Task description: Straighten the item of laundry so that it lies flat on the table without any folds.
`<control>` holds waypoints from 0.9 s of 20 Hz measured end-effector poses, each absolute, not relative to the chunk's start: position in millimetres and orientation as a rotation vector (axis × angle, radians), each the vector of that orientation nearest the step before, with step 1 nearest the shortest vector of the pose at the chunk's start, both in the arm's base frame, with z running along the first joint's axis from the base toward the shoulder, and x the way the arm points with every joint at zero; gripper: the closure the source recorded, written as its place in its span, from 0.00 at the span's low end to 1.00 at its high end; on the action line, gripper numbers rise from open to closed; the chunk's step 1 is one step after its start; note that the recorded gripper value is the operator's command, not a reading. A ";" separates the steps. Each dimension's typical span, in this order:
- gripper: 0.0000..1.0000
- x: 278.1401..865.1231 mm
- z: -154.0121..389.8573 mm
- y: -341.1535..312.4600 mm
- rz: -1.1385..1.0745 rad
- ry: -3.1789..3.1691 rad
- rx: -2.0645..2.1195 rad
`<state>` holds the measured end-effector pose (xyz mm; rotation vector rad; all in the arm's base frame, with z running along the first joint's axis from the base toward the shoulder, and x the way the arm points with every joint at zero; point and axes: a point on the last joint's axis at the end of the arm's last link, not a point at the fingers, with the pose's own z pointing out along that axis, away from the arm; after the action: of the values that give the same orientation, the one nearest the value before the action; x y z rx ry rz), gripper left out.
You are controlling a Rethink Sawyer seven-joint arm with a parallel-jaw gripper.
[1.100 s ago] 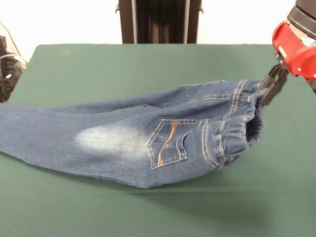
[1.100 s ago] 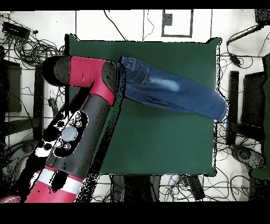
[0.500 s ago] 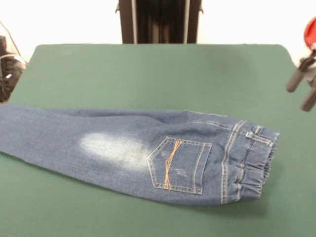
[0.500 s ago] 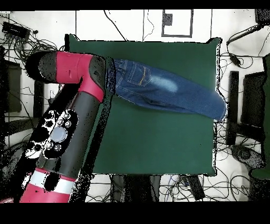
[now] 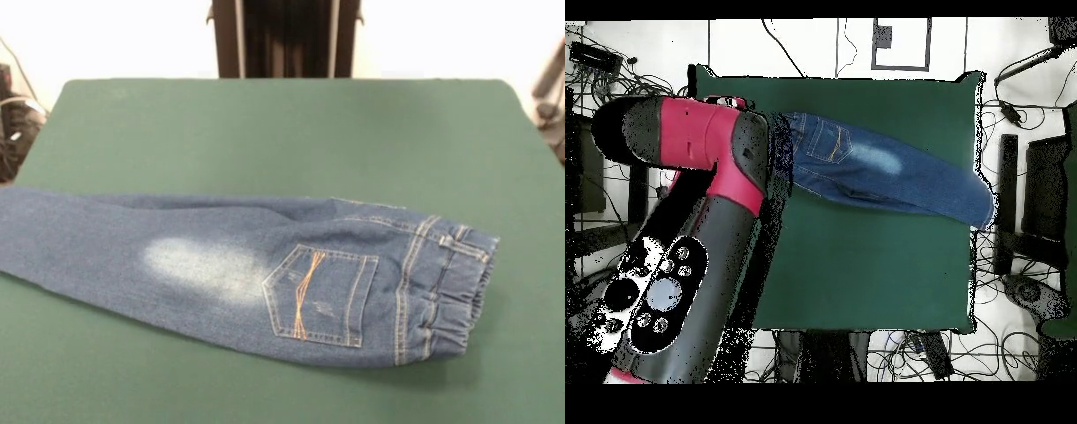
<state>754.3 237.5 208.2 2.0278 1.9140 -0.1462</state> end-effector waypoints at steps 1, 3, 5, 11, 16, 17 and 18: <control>0.00 750.7 225.1 228.1 -0.142 1.895 2.032; 0.00 741.9 264.2 201.8 -0.131 1.850 2.041; 0.00 738.6 280.4 188.3 -0.125 1.827 2.049; 0.00 727.0 345.5 116.3 -0.086 1.705 2.112; 0.00 728.8 359.6 94.3 -0.075 1.668 2.126; 0.00 728.8 359.3 94.5 -0.075 1.669 2.126; 0.00 728.9 354.0 98.4 -0.082 1.678 2.123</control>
<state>728.9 98.4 354.0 2.1232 1.6785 -0.0822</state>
